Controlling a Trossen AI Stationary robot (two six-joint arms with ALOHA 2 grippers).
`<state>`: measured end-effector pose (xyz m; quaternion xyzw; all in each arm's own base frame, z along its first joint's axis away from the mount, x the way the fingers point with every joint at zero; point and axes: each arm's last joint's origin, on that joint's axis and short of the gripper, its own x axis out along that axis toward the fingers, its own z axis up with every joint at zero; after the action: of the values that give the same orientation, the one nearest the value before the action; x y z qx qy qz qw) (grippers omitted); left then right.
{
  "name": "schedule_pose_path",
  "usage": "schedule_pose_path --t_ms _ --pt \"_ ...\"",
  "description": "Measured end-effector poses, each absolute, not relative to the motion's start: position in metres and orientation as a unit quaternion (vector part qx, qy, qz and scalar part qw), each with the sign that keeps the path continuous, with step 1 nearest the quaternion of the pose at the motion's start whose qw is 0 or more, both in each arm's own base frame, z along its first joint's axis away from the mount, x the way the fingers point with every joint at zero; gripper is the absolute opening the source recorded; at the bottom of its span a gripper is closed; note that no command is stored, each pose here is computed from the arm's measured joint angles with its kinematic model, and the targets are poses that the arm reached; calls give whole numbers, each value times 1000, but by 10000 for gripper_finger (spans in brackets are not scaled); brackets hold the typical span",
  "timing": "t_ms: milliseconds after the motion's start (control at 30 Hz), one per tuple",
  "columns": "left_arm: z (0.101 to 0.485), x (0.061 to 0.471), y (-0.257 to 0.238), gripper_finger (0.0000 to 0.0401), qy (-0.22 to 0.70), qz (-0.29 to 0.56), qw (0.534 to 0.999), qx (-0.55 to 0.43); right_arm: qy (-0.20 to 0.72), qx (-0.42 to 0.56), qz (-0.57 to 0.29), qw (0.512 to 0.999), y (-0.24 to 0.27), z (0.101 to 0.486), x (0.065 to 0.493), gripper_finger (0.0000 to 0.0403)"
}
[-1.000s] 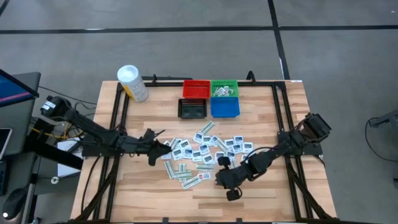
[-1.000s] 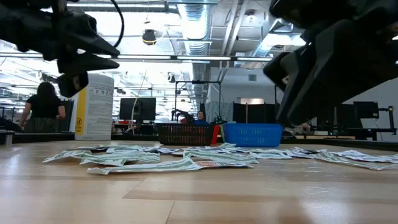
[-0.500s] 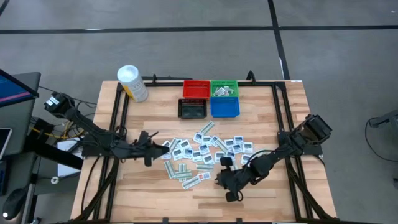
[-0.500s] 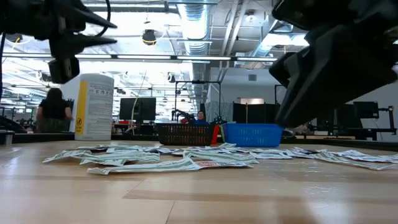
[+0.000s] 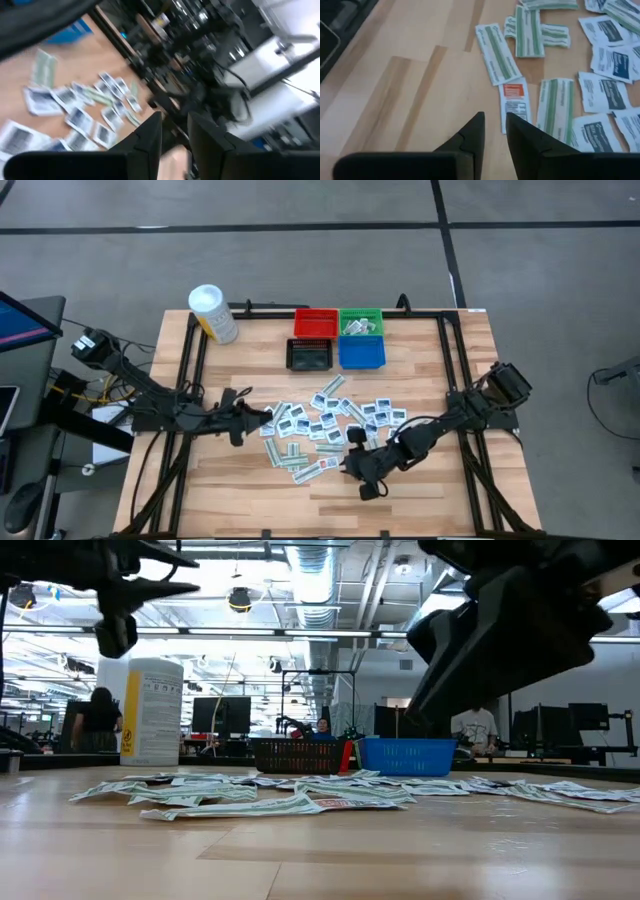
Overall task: Pick & Place First Aid Supplies
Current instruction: Put the ointment pack into the green basket
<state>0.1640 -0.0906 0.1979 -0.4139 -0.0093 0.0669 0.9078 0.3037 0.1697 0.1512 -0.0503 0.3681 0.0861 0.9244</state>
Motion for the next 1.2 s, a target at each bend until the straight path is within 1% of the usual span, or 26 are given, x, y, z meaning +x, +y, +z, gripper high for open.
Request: schedule_pose_path --t_ms 100,200,333,433,567,667,767,833,1033,1200 --pt "198 167 -83 95 -22 96 909 -406 360 -48 88 928 170 152 305 82" --pt "198 169 -81 95 -24 102 909 -404 351 -43 81 932 167 149 311 100" --pt "193 169 -83 95 3 86 919 -385 328 -27 72 941 162 145 321 137" --pt "190 169 -86 95 22 69 922 -379 329 -34 71 941 161 140 323 162" --pt "187 167 -92 95 39 59 926 -372 338 -45 71 937 161 133 324 178" --pt "186 165 -95 95 46 53 926 -370 352 -49 67 932 160 123 325 178" --pt "186 165 -95 95 43 54 912 -404 357 -50 69 930 162 116 326 172" --pt "187 165 -95 95 41 55 905 -419 375 -59 67 923 161 109 324 166" --pt "185 165 -95 95 46 57 907 -416 387 -35 49 920 162 94 326 149" --pt "185 165 -95 95 45 56 907 -415 390 -25 45 919 167 93 323 130"
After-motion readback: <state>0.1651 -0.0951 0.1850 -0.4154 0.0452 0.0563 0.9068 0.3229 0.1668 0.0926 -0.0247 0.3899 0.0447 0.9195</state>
